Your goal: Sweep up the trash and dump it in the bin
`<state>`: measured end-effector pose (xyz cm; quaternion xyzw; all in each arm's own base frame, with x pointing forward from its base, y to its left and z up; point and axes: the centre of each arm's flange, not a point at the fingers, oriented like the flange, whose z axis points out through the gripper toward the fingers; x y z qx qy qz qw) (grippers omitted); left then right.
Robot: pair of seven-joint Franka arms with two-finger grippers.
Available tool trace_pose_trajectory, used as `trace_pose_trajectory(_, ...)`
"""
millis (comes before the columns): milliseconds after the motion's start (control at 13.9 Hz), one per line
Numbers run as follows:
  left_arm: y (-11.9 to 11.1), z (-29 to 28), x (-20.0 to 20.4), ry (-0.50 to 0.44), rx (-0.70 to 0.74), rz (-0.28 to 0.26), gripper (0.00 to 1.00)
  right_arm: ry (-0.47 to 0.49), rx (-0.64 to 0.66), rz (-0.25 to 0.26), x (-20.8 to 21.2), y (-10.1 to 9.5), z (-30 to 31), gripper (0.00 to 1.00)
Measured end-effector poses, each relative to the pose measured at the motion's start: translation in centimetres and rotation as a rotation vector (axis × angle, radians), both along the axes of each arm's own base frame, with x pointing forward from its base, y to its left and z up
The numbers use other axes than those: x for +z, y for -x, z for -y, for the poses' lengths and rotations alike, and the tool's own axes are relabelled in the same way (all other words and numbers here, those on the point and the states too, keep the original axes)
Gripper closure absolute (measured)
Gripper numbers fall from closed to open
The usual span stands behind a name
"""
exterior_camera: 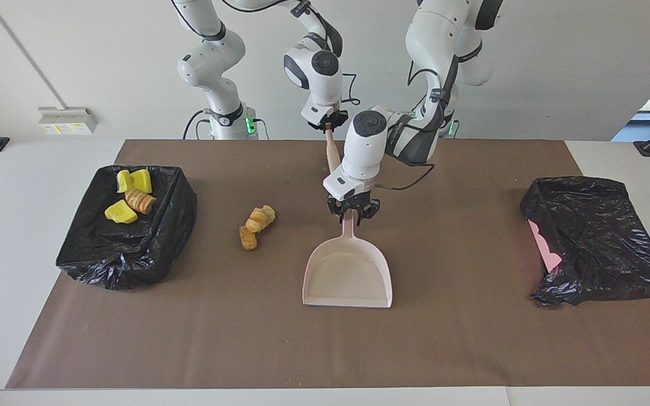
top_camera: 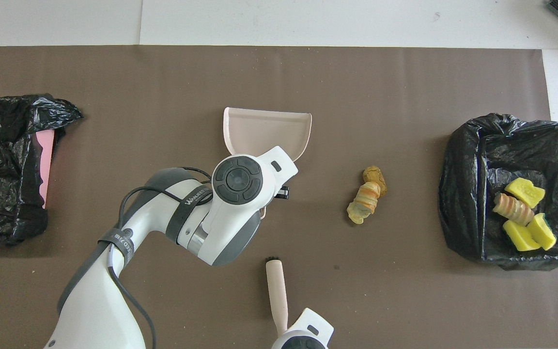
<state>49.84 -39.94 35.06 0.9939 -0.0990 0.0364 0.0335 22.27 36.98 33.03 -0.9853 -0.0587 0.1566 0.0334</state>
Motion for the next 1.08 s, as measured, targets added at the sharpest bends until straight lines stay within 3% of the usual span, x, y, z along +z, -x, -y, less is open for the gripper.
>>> trace_pose_trajectory(573,-2.7,-3.5,1.8,-0.052,-0.12,0.067,0.68,0.047,0.035,-0.014,2.0,-0.3,1.6,0.74)
trace_pose_trajectory(860,-3.3,-6.6,3.3,-0.115,-0.433,0.027,0.68,0.073,0.042,-0.001,8.5,-2.3,7.4,0.74)
trace_pose_trajectory(1075,-3.2,-7.4,3.0,-0.142,-0.611,-0.013,0.68,0.081,-0.028,0.015,12.6,-4.0,12.5,0.74)
